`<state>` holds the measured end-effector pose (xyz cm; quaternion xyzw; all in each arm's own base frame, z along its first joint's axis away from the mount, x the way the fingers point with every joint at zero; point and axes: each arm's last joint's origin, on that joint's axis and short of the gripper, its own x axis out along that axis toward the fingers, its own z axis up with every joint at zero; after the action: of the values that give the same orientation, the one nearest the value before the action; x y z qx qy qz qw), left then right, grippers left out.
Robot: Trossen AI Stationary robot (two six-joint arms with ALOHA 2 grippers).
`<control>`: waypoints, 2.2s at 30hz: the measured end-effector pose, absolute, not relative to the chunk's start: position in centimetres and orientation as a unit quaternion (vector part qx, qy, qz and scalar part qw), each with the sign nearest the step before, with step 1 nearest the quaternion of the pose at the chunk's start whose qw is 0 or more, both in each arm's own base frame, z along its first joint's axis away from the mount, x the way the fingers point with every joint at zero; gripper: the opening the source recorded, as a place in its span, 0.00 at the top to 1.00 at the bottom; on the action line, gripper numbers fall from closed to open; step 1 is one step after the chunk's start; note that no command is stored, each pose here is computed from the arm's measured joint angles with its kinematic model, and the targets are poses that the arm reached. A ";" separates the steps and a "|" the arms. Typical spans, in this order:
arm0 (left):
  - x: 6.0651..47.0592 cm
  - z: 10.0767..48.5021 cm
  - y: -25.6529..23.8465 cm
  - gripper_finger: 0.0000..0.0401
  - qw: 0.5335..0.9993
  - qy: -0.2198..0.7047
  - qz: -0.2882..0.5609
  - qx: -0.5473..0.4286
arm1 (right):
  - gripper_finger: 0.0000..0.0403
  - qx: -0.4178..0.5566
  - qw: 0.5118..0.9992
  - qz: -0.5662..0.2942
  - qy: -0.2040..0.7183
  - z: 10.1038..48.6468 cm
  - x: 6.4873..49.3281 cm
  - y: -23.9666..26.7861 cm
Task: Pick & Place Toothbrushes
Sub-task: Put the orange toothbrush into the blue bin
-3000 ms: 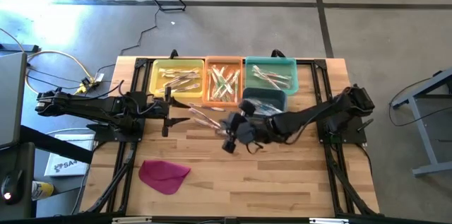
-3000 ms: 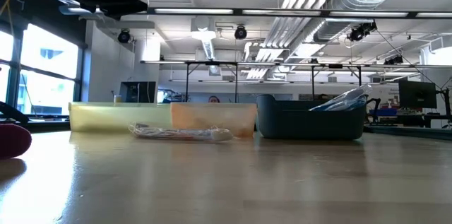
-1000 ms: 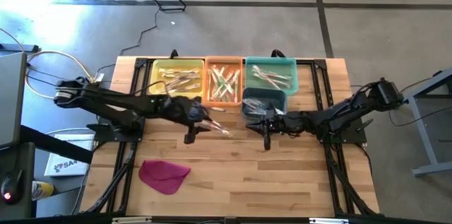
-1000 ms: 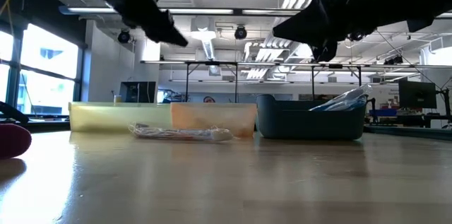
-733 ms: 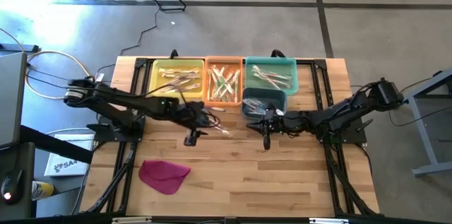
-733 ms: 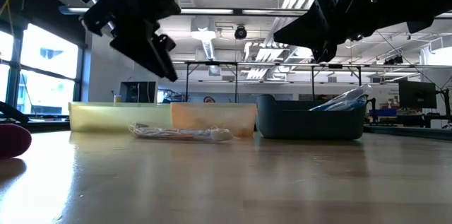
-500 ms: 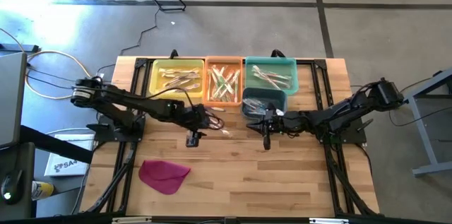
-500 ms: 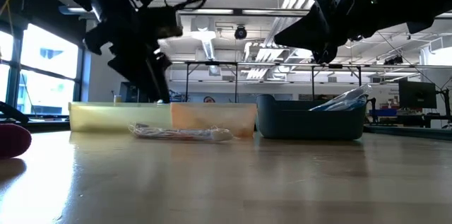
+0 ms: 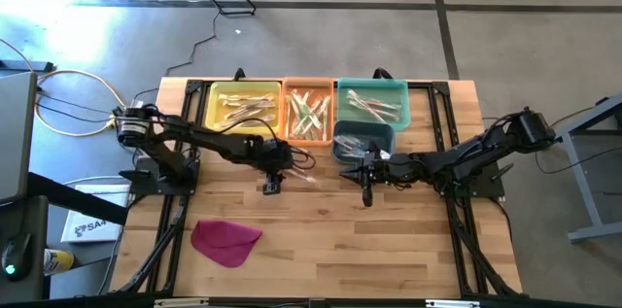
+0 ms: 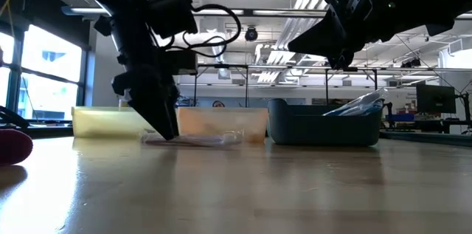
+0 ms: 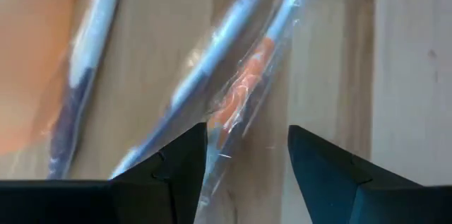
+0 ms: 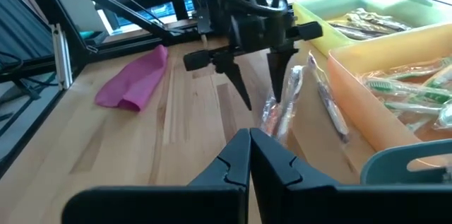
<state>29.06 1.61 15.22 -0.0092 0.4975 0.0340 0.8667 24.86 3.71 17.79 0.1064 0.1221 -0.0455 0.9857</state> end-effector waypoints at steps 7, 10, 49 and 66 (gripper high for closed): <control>29.1 15.3 2.4 0.52 0.871 0.490 0.045 -0.016 | 0.99 0.105 0.986 -0.046 0.125 17.7 24.8 3.7; 29.2 15.2 2.4 0.52 0.870 0.492 0.043 -0.015 | 0.99 0.104 0.985 -0.046 0.127 17.7 24.8 3.7; 29.6 13.1 1.7 0.84 0.850 0.516 -0.054 -0.096 | 0.99 0.115 0.983 -0.048 0.131 17.6 24.8 3.7; 29.5 13.3 1.4 0.95 0.845 0.513 -0.084 -0.127 | 0.99 0.115 0.983 -0.033 0.138 17.5 24.8 3.8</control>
<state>29.52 1.43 13.26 -0.1266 0.5132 -0.0835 0.8448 24.79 3.79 17.52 0.1147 0.1381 -0.0329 0.9832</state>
